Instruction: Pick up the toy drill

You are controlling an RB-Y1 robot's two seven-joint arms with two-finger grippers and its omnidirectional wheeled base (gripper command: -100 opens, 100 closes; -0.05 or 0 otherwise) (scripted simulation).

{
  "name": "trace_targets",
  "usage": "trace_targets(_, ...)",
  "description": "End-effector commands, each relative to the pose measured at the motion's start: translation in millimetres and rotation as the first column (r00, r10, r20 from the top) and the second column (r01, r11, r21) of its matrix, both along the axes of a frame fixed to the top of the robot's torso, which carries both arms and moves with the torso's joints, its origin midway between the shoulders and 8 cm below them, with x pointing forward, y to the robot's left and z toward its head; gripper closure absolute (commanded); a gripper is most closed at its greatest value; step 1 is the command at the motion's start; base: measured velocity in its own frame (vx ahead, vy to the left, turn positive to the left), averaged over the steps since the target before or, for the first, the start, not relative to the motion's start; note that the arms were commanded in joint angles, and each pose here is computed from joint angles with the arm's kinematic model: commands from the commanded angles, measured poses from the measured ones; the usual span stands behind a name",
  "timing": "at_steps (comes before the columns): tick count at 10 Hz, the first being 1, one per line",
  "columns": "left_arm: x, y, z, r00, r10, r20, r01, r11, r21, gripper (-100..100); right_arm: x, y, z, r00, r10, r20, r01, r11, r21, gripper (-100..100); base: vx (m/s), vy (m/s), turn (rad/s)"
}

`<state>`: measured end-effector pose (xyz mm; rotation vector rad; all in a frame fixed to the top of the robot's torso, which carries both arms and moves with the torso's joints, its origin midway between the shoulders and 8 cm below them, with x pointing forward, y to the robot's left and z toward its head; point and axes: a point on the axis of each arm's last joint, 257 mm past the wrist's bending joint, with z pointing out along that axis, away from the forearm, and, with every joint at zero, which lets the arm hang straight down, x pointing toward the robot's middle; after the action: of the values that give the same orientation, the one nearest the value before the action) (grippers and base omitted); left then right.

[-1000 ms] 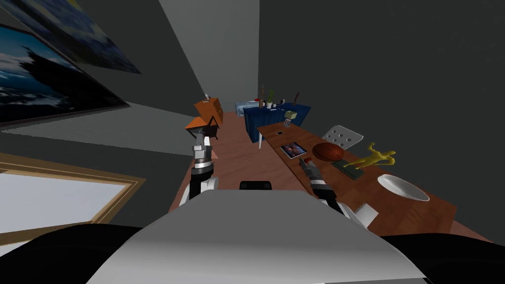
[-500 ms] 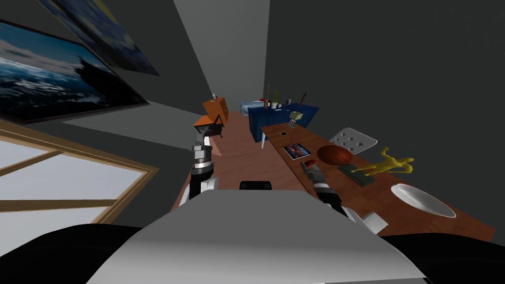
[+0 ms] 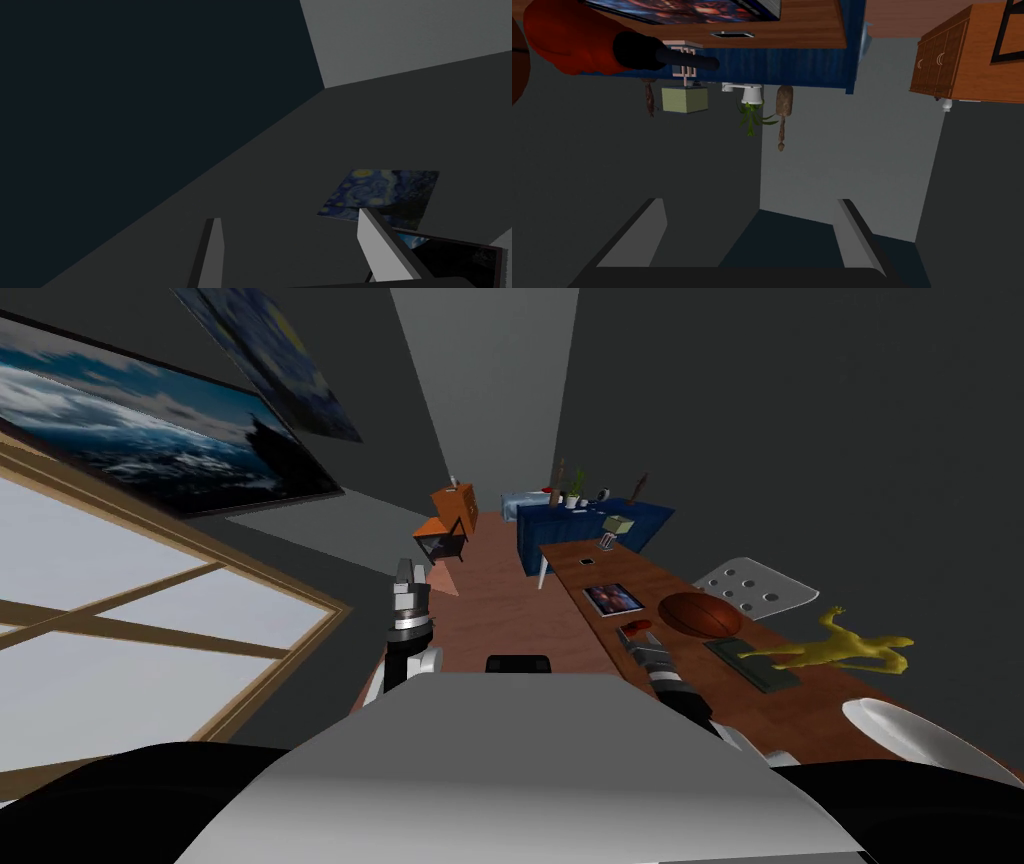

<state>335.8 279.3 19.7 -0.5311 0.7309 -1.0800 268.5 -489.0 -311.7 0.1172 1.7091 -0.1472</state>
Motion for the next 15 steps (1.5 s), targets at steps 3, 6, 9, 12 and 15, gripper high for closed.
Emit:
trace_targets(3, 0, 0.1, 0, 1.000, 0.000, 0.000, 0.000, 1.000, 0.000, 0, -19, -19, -19, 0.996, -0.015, -0.092, 0.003, 0.992, -0.126, -100, -0.044, -0.017, 0.115)
trace_targets(6, 0, 0.0, 0, 1.000, 0.000, 0.000, 0.000, 1.000, 0.000, 0, -33, -33, -30, 0.988, -0.024, -0.153, -0.010, 0.975, -0.221, -100, -0.053, -0.016, 0.193)
trace_targets(9, 0, 0.0, 0, 1.000, 0.000, 0.000, 0.000, 1.000, 0.000, 0, -47, -47, -40, 0.977, -0.037, -0.211, -0.030, 0.952, -0.303, -100, -0.038, -0.015, 0.131)
trace_targets(12, 0, 0.1, 0, 1.000, 0.000, 0.000, 0.000, 1.000, 0.000, 0, -75, -73, -55, 0.949, -0.067, -0.309, -0.071, 0.908, -0.414, -100, -0.052, -0.018, 0.208)
trace_targets(15, 0, 0.0, 0, 1.000, 0.000, 0.000, 0.000, 1.000, 0.000, 0, -88, -86, -61, 0.929, -0.081, -0.361, -0.115, 0.864, -0.490, -100, -0.042, -0.014, 0.168)
